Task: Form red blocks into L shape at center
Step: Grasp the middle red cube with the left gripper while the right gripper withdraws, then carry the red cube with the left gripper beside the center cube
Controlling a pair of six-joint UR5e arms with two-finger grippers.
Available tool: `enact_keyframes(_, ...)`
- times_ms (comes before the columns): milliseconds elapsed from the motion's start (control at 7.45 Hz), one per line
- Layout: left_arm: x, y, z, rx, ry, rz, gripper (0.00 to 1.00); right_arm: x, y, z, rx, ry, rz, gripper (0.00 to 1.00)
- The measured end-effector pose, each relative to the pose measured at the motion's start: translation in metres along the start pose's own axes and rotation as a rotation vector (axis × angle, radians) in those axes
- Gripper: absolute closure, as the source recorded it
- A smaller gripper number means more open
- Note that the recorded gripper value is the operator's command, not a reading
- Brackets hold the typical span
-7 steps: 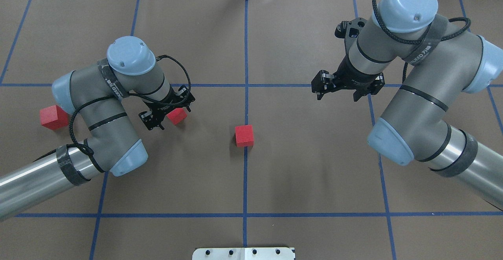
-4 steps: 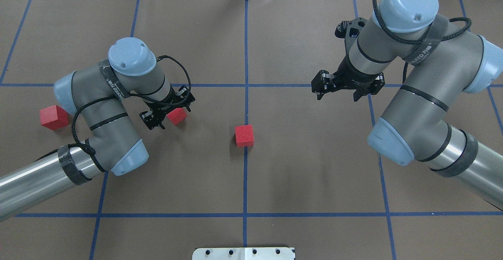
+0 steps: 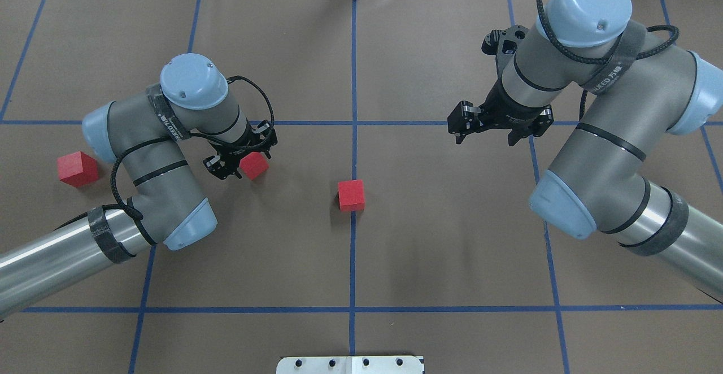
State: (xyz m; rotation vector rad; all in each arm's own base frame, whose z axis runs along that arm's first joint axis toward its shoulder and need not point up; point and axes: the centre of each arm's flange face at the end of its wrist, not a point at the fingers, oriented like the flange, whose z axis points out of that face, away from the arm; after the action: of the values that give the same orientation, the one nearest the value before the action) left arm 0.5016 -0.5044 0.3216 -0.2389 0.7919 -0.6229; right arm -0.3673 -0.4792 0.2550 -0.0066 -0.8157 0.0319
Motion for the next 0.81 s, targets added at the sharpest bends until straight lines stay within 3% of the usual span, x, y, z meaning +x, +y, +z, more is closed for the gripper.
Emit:
enact_keyframes(134,0.0002,-0.0017,-0.0002,0.010,0.001,0.007,0.34,0.0003,-0.0002,0.0005,-0.001,0.001,0.000,0.00)
enact_keyframes(403,0.0001,-0.0040,-0.0005,0.019,0.002,0.013,0.34,0.0005,-0.0004,0.0018,-0.002,0.002,0.000,0.00)
enact_keyframes(537,-0.0001,-0.0046,-0.0005,0.021,0.002,0.013,0.95,0.0005,-0.0005,0.0020,-0.001,0.003,0.000,0.00)
enact_keyframes(805,0.0006,-0.0052,-0.0023,0.024,0.005,0.026,1.00,0.0007,-0.0007,0.0020,-0.001,0.003,0.000,0.00)
